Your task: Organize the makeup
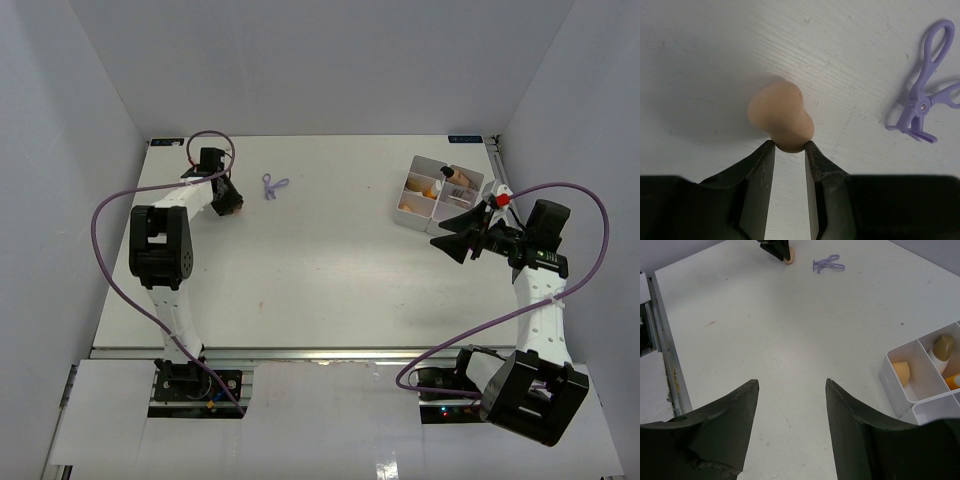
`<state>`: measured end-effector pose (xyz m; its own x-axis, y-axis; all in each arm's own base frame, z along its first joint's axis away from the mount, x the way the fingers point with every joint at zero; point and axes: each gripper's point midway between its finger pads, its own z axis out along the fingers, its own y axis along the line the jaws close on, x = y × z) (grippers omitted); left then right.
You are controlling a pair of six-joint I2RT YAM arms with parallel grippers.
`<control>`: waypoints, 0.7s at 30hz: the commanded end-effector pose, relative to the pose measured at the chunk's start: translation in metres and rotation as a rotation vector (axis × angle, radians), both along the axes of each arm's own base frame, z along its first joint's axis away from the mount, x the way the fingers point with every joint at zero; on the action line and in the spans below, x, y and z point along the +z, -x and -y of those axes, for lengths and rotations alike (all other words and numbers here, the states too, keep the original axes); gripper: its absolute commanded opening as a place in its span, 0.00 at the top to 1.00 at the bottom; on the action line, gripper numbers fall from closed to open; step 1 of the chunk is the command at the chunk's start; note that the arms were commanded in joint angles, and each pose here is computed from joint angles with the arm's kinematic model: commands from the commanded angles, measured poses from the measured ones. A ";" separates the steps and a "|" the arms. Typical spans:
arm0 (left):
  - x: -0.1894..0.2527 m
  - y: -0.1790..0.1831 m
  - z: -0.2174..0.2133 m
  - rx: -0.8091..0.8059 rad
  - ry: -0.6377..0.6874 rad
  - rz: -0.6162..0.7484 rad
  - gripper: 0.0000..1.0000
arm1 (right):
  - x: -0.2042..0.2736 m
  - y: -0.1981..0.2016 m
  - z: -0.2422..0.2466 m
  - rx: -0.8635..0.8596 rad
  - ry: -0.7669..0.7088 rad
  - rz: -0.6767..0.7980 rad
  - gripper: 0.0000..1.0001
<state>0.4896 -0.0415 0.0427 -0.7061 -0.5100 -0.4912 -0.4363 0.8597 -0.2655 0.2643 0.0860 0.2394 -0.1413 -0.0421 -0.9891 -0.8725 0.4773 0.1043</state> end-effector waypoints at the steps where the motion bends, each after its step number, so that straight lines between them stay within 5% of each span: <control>1: 0.008 -0.013 -0.014 0.039 -0.075 0.013 0.58 | 0.002 0.001 -0.002 0.014 -0.008 0.008 0.38; 9: -0.005 -0.013 -0.023 0.051 -0.118 -0.021 0.64 | 0.003 0.002 -0.003 0.018 -0.010 0.013 0.38; 14: -0.007 -0.010 -0.024 0.030 -0.109 -0.026 0.96 | 0.004 0.004 -0.004 0.023 -0.011 0.018 0.38; 21: 0.024 0.008 0.027 -0.189 0.109 0.069 1.00 | 0.006 0.008 -0.008 0.053 -0.026 0.017 0.38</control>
